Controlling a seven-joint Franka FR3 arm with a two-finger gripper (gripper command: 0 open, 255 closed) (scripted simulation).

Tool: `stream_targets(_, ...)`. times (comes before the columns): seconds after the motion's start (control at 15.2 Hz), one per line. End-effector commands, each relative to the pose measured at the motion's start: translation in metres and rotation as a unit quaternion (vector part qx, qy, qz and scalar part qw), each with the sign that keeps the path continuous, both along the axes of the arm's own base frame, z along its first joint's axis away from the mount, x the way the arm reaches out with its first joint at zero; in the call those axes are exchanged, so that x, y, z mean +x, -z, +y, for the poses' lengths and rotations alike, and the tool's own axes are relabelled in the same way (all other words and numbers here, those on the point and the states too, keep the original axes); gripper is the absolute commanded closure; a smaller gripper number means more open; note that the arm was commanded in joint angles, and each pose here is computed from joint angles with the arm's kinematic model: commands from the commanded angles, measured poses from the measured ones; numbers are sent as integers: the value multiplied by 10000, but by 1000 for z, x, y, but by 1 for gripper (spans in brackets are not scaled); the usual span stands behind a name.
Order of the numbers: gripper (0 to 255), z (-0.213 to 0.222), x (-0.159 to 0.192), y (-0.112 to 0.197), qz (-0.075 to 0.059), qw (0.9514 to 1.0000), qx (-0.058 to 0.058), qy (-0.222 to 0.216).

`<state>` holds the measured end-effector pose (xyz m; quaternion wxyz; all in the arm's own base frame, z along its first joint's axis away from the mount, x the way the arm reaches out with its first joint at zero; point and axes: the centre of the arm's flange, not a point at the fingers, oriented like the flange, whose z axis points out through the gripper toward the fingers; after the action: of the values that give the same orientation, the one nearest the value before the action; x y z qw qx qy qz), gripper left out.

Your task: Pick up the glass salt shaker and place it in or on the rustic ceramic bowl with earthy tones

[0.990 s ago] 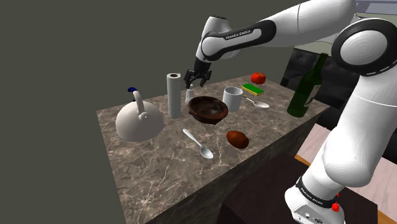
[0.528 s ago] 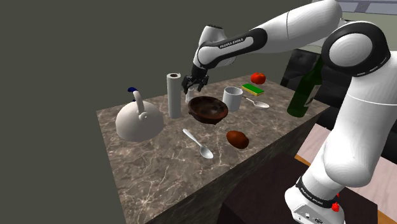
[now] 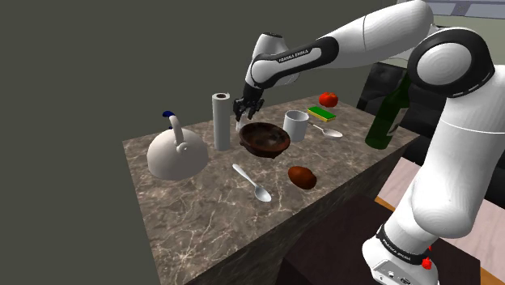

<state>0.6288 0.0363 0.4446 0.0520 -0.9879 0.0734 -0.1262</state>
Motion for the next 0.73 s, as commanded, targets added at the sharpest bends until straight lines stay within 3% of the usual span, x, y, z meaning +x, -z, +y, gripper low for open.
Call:
stream_targets(0.0, 255, 0, 0, 0, 0, 10000, 0, 0)
stream_targets(0.66, 255, 0, 0, -11, 0, 10000, 0, 0)
